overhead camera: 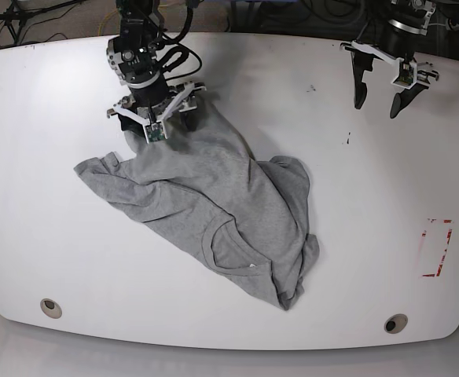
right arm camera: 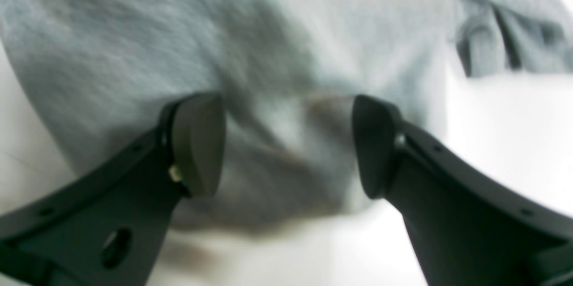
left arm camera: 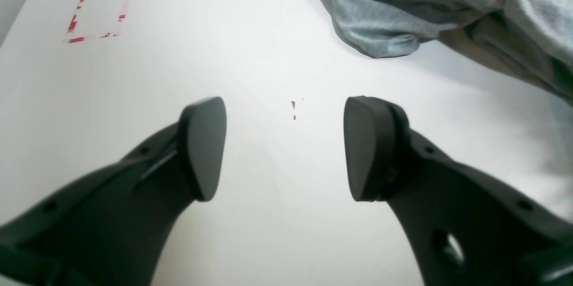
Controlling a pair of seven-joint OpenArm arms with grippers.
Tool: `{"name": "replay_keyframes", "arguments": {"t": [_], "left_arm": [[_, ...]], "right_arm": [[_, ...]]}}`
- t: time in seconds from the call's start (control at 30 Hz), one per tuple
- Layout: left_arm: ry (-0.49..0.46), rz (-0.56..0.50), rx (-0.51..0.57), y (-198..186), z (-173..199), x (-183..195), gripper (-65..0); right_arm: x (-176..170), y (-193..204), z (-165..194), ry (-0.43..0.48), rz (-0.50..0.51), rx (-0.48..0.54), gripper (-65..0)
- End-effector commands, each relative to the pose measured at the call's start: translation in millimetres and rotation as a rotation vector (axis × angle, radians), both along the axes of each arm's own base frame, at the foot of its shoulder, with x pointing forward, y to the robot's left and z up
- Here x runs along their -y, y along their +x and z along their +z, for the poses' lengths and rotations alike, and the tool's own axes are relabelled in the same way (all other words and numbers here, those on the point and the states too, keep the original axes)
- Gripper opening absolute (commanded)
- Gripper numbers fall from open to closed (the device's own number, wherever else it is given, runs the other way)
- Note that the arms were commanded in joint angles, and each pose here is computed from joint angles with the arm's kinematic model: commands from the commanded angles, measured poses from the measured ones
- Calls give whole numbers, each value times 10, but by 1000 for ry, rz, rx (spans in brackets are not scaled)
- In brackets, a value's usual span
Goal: Fold the T-shirt properly
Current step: 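Lower the right gripper onto the grey T-shirt and pinch its fabric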
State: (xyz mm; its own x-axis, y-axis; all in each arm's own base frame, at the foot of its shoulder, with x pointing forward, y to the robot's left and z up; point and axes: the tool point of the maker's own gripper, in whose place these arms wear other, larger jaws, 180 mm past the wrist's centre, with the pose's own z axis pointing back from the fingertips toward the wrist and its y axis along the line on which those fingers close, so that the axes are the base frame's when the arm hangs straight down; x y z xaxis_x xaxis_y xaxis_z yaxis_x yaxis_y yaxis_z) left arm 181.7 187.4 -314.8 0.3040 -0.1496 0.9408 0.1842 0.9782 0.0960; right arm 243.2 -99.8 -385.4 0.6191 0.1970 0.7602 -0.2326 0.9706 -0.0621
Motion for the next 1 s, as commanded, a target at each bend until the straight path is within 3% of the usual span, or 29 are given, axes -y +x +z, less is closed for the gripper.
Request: {"name": "replay_keyframes", "arguments": {"t": [0.0, 0.37, 0.97], "left_arm": [[-4, -4, 30, 10, 82, 5, -259], [1, 2, 27, 3, 81, -10, -257], [2, -1, 40, 4, 116, -7, -261]], "right_arm": [[-51, 141, 132, 13, 11, 54, -226], [-633, 500, 306, 63, 169, 89, -224], [-642, 693, 30, 54, 171, 69, -225]]}}
